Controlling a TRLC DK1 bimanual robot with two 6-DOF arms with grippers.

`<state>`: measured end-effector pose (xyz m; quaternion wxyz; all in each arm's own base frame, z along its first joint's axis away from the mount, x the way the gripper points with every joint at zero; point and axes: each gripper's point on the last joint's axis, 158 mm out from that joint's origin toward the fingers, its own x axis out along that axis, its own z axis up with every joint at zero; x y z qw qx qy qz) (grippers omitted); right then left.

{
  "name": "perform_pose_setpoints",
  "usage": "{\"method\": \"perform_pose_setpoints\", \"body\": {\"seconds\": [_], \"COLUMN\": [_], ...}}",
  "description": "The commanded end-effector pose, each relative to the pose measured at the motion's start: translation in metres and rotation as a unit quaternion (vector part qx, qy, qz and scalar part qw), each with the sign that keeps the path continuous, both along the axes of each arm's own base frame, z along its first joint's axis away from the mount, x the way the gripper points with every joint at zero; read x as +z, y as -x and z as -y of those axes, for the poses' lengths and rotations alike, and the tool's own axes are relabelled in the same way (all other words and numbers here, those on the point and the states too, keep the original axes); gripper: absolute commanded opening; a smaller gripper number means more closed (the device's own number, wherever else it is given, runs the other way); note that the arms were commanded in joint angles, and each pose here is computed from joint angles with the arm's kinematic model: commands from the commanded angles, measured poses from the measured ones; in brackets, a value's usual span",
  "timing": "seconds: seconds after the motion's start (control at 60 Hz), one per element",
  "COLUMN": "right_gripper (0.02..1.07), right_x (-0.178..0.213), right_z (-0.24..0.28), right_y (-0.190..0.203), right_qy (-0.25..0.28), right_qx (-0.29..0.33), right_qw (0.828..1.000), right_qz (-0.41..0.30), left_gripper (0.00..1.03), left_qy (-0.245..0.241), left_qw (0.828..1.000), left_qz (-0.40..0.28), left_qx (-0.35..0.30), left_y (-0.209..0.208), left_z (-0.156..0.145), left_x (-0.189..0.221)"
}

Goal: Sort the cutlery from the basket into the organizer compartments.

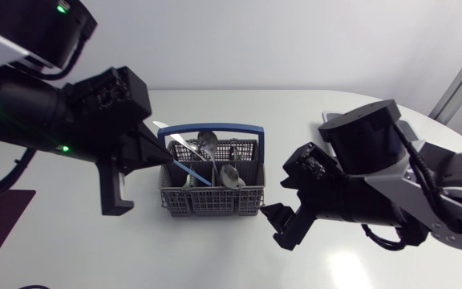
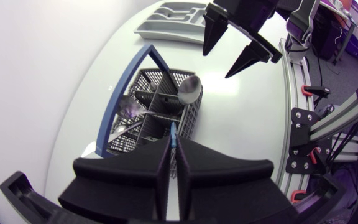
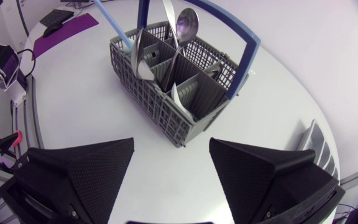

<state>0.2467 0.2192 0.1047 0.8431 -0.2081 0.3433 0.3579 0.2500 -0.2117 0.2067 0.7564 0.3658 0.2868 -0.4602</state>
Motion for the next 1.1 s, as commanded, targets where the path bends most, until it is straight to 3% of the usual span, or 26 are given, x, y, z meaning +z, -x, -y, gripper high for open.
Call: {"method": "perform_pose_setpoints", "body": {"seconds": [0.0,0.133,0.25,0.4,0.517,0.883,1.083], "right_gripper": [0.89,0.89,0.89,0.89,0.89,0.89,0.89], "right_x": [0.015,0.041,0.054,0.073,0.081,0.097,0.117], "right_z": [-0.006,-0.014,-0.028,-0.044,-0.049,-0.050,-0.040], "right_y": [0.000,-0.001,0.015,0.021,0.022,0.026,0.040], "right_qy": [-0.010,-0.027,-0.021,-0.038,-0.041,-0.054,-0.067], "right_qx": [0.012,0.023,0.072,0.098,0.107,0.117,0.127], "right_qw": [1.000,0.997,0.994,0.989,0.987,0.982,0.975], "right_qz": [0.022,0.063,0.080,0.105,0.116,0.141,0.169], "left_gripper": [0.04,0.04,0.03,0.04,0.04,0.03,0.03], "left_qy": [0.027,0.054,0.083,0.133,0.147,0.196,0.212], "left_qw": [0.999,0.998,0.996,0.990,0.988,0.980,0.977], "left_qz": [0.021,0.015,-0.005,-0.045,-0.054,0.015,-0.016], "left_qx": [0.005,0.006,0.014,0.018,0.020,0.023,0.002], "left_y": [0.008,0.021,0.026,0.028,0.028,0.040,0.060], "left_z": [0.001,0.005,0.008,0.021,0.025,0.006,0.024], "left_x": [0.034,0.047,0.048,0.037,0.032,0.107,0.108]}}
